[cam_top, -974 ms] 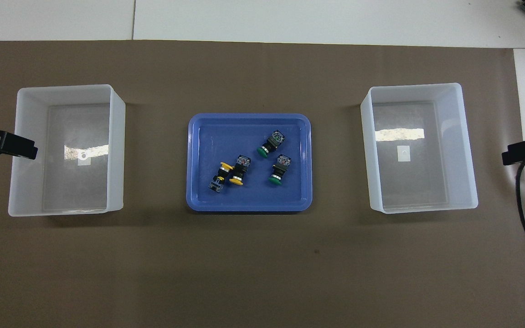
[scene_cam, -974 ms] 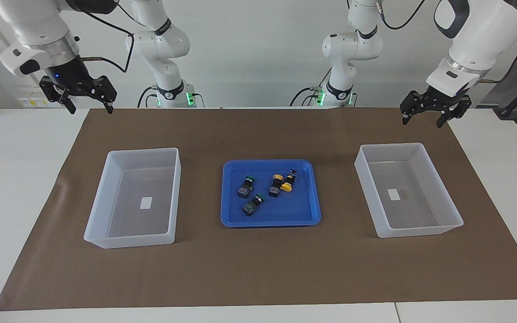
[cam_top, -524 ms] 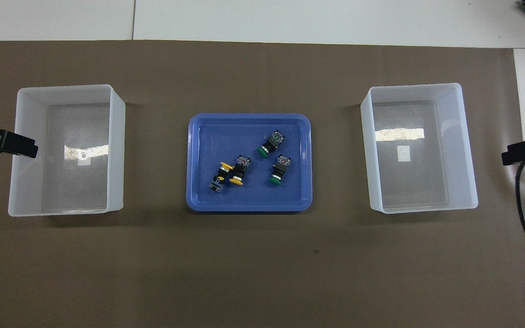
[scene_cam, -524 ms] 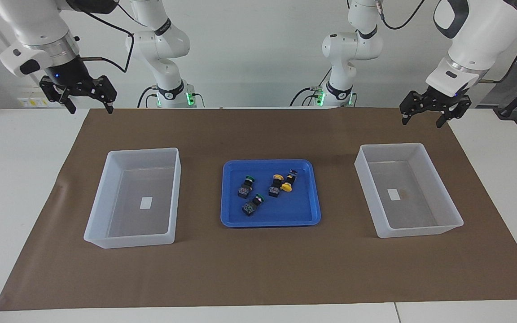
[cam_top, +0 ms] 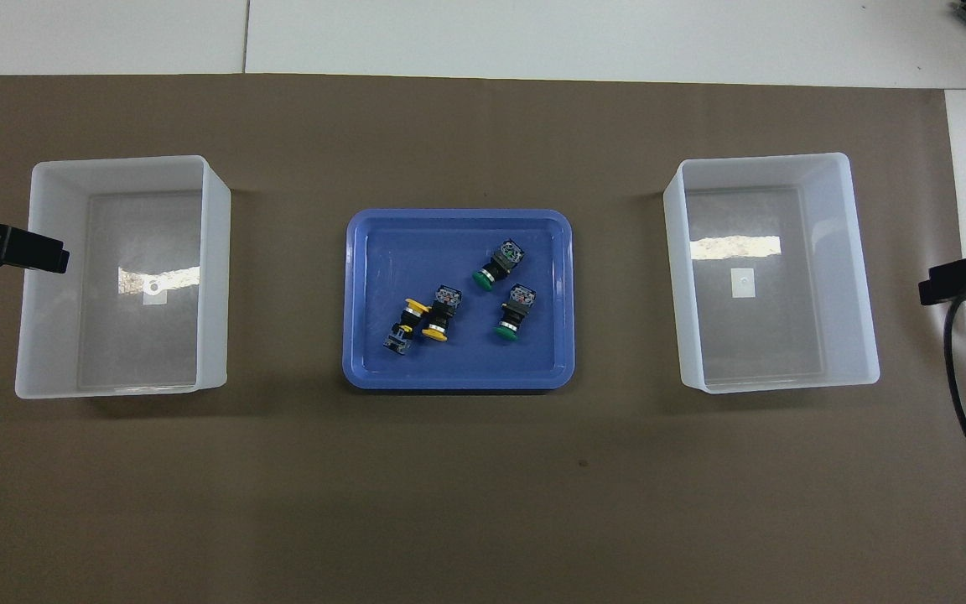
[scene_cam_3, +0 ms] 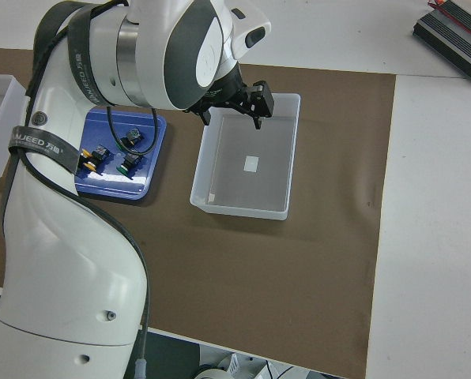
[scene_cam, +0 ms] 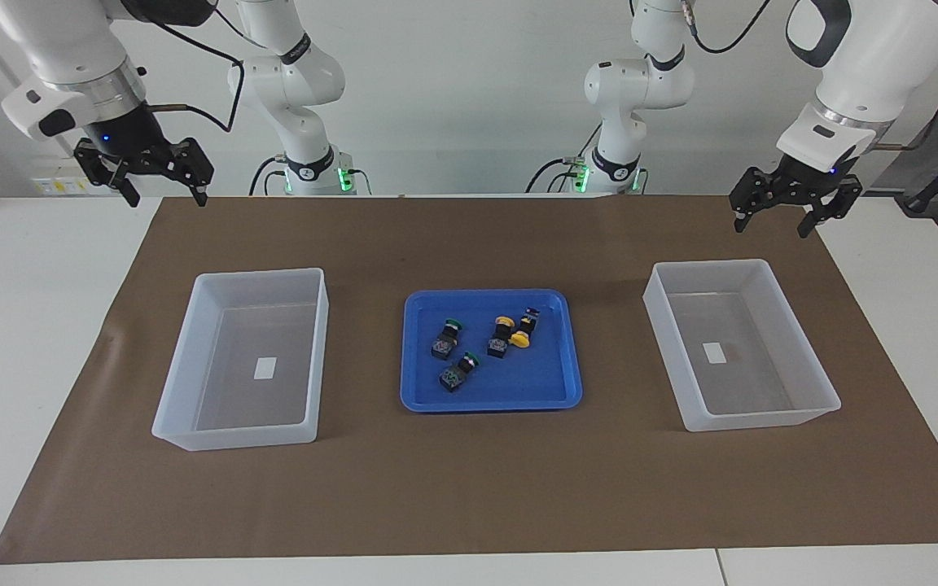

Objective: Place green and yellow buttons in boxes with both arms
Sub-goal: 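Reach both grippers over the buttons in the blue tray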

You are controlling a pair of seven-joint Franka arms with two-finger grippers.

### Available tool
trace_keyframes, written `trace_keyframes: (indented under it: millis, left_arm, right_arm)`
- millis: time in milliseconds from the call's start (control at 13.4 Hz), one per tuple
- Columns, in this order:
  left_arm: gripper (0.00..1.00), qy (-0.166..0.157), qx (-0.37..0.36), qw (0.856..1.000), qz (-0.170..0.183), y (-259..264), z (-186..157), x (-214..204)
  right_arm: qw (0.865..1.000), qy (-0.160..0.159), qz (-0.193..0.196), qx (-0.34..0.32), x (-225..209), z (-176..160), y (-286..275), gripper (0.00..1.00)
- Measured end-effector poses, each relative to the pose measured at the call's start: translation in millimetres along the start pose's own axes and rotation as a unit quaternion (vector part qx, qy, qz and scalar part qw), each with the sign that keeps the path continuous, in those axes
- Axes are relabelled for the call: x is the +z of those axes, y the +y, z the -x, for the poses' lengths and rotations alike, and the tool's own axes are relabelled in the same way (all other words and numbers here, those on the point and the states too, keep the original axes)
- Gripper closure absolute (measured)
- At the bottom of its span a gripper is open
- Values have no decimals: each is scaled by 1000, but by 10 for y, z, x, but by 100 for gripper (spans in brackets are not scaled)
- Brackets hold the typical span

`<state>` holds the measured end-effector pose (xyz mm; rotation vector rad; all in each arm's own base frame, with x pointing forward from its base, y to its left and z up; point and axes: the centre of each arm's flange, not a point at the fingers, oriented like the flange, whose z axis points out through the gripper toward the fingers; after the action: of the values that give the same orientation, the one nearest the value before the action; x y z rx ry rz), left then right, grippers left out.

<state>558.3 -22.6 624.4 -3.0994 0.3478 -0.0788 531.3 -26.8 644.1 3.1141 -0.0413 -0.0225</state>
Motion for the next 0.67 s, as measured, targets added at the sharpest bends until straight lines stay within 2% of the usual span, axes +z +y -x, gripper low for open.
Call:
trace_keyframes:
  millis: [150, 300, 449, 674]
  left_arm:
    - [0, 0, 13, 1000, 1, 149, -27, 6]
    - [0, 8, 26, 1000, 1, 369, -74, -1]
    - [0, 16, 40, 999, 1, 600, -117, 22]
    - [0, 31, 57, 998, 4, 1067, -168, 192]
  right_arm:
    - [1000, 3, 0, 25, 39, -15, -359, 0]
    - [999, 19, -4, 47, 199, -51, -891, 0]
    - [997, 32, -10, 63, 447, -48, -1416, 0]
    - [995, 25, -34, 89, 927, -60, -2132, 0]
